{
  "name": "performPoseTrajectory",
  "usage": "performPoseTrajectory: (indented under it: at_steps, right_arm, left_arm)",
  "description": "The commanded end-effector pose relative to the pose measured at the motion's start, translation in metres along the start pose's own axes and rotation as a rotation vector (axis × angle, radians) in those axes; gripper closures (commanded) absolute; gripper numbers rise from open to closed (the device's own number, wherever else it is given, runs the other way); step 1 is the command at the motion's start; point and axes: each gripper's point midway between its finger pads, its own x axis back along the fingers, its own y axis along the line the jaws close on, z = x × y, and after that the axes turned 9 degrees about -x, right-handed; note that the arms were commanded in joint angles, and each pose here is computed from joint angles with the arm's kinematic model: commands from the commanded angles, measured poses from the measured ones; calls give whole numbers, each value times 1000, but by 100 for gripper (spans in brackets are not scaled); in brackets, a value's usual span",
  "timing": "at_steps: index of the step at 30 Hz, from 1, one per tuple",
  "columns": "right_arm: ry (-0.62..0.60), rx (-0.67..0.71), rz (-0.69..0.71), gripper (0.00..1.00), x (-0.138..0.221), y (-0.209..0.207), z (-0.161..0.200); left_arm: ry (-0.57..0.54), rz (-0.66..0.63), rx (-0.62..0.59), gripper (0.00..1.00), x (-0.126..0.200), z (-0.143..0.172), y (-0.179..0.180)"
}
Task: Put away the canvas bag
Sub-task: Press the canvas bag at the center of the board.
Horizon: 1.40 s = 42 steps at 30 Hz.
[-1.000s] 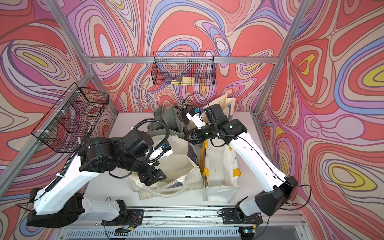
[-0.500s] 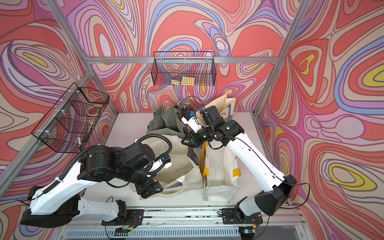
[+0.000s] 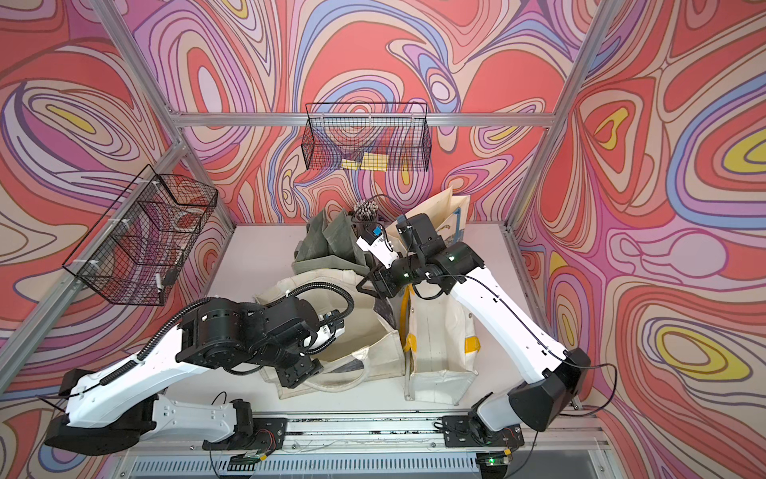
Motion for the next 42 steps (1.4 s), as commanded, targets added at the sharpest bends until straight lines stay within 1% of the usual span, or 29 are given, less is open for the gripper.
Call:
performPoseTrajectory:
  at_steps: [1,6,9,11,12,15,19,21,22,23,25,29,32,33,35,39,40,42]
  right_arm:
    - [-9,59,-32,42,-4,6,-3]
    - [43,51,-28,43,-17,-2,-2]
    - [49,55,-39,49,-20,-2,-3]
    - [49,55,-45,54,-20,-1,-4]
    - [51,56,-48,55,-19,0,-4]
    - [66,58,-54,58,-18,3,-1]
    - [61,75,-87,67,-13,11,2]
    - [56,81,-107,68,-10,15,3]
    - [59,82,-115,67,-9,17,4]
    - [62,84,-125,63,-8,19,6]
    - [75,82,-140,59,-7,22,9]
    - [96,79,-148,48,-5,24,16]
    - [99,73,-101,45,-7,15,16]
    - [97,72,-83,46,-8,12,15]
    - [87,72,-58,49,-10,7,12]
    - [79,64,-36,62,-16,2,6]
    - [84,65,-37,63,-18,2,5]
    - [93,67,-33,63,-22,1,4]
  left_arm:
    - [-60,-3,-39,44,3,-1,-1]
    - [-120,17,-49,52,1,-1,-4]
    - [-122,0,-60,63,0,-1,-1]
    - [-118,-10,-74,68,-1,-2,0]
    - [-117,-18,-81,72,-2,-3,1]
    - [-119,-51,-97,81,-4,-6,6]
    - [-139,-123,-103,92,-4,-8,18]
    - [-155,-167,-105,98,-3,-9,25]
    - [-163,-188,-103,100,-2,-10,29]
    - [-169,-202,-108,100,-2,-10,31]
    - [-187,-240,-111,100,0,-12,37]
    - [-201,-279,-128,100,-3,-15,43]
    - [-202,-292,-135,100,-5,-17,45]
    - [-203,-292,-134,100,-5,-17,45]
    - [-202,-303,-130,100,-4,-16,47]
    - [-216,-320,-122,100,0,-14,50]
    - [-224,-320,-122,100,2,-14,50]
    - [-226,-308,-130,100,2,-14,48]
